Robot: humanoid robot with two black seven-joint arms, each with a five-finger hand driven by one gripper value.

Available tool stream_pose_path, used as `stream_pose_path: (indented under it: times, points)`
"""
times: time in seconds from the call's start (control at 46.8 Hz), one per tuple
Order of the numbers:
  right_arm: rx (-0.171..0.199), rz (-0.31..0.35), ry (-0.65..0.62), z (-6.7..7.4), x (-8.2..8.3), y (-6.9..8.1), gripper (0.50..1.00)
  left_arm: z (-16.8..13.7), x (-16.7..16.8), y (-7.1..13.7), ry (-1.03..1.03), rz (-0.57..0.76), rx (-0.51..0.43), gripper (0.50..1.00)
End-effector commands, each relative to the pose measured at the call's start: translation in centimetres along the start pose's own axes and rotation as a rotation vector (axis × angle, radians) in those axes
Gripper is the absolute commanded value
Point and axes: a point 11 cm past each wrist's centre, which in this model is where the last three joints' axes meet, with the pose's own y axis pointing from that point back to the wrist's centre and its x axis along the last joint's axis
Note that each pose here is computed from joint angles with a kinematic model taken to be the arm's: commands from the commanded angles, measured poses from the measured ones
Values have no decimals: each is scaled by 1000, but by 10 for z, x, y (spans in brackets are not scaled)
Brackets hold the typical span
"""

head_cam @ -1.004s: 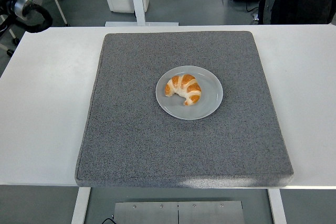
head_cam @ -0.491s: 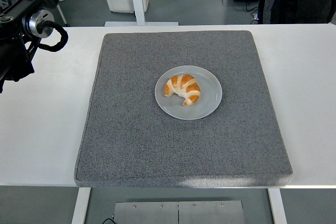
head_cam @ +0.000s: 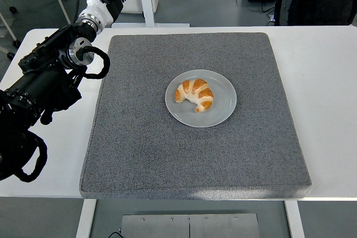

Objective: Place the bread on the plate

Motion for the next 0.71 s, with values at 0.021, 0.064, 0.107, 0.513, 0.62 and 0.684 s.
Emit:
stream_pose_path:
  times: [0.021,0.064,0.107,0.513,0.62,0.684]
  points:
    - [1,3,-2,0,0,0,1000,-6,5,0,68,49,45,993]
    - [1,4,-2,0,0,0,1000,-7,7,0,85,68,53,993]
    - [1,3,-2,0,0,0,1000,-8,9,1,98,77,54,993]
    - [1,7,4,0,1,0,1000,-14,18,6,159,78,17,993]
    - [0,11,9,0,1,0,1000,-14,17,7,159,67,6,993]
    - [0,13,11,0,2,0,1000,-17,19,8,162,73,8,993]
